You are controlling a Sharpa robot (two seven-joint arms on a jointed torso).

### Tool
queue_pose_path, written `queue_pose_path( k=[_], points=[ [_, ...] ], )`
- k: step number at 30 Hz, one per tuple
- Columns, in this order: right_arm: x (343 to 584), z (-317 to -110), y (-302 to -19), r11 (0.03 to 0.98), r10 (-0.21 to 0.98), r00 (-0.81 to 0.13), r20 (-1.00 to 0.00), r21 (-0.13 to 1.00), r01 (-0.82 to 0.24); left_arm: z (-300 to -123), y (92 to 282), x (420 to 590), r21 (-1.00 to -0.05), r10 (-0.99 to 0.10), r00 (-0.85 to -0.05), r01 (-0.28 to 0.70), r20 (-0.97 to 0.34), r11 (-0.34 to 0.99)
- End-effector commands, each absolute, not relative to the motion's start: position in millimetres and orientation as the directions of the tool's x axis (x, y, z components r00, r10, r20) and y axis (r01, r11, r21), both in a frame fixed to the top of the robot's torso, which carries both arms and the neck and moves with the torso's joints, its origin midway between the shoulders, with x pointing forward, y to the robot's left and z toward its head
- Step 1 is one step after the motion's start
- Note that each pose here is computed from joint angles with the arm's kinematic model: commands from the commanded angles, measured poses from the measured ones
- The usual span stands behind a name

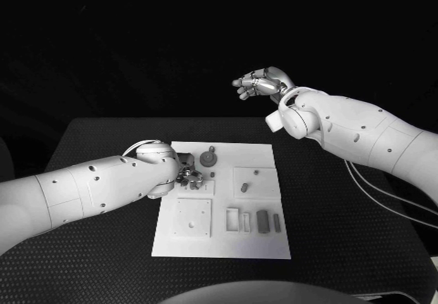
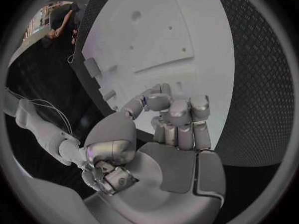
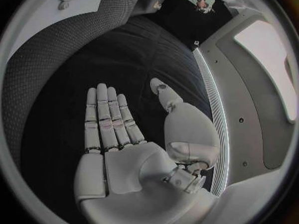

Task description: Assemble the parts on the task board

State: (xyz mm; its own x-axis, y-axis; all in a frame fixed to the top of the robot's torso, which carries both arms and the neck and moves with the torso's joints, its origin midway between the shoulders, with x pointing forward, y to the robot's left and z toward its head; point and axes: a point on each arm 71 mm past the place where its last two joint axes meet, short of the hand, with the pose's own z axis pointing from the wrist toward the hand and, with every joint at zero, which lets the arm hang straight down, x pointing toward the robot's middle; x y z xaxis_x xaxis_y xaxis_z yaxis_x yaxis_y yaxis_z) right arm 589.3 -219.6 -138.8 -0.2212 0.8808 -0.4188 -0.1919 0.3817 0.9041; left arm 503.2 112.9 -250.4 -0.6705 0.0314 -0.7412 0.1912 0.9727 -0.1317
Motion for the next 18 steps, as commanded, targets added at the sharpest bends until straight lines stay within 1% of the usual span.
queue_pose_path(
  k=[1, 18],
  points=[
    [588.9, -138.9, -218.9, 0.378, 0.877, -0.234, -0.419, 0.904, -0.198, -260.3, 122.4, 501.4, -0.069, 0.074, -0.695, 0.175, -0.715, 0.982],
    [588.8, -139.0, -219.8, 0.379, 0.877, -0.235, -0.419, 0.904, -0.197, -261.6, 121.8, 499.6, -0.068, 0.084, -0.714, 0.182, -0.695, 0.981]
  ],
)
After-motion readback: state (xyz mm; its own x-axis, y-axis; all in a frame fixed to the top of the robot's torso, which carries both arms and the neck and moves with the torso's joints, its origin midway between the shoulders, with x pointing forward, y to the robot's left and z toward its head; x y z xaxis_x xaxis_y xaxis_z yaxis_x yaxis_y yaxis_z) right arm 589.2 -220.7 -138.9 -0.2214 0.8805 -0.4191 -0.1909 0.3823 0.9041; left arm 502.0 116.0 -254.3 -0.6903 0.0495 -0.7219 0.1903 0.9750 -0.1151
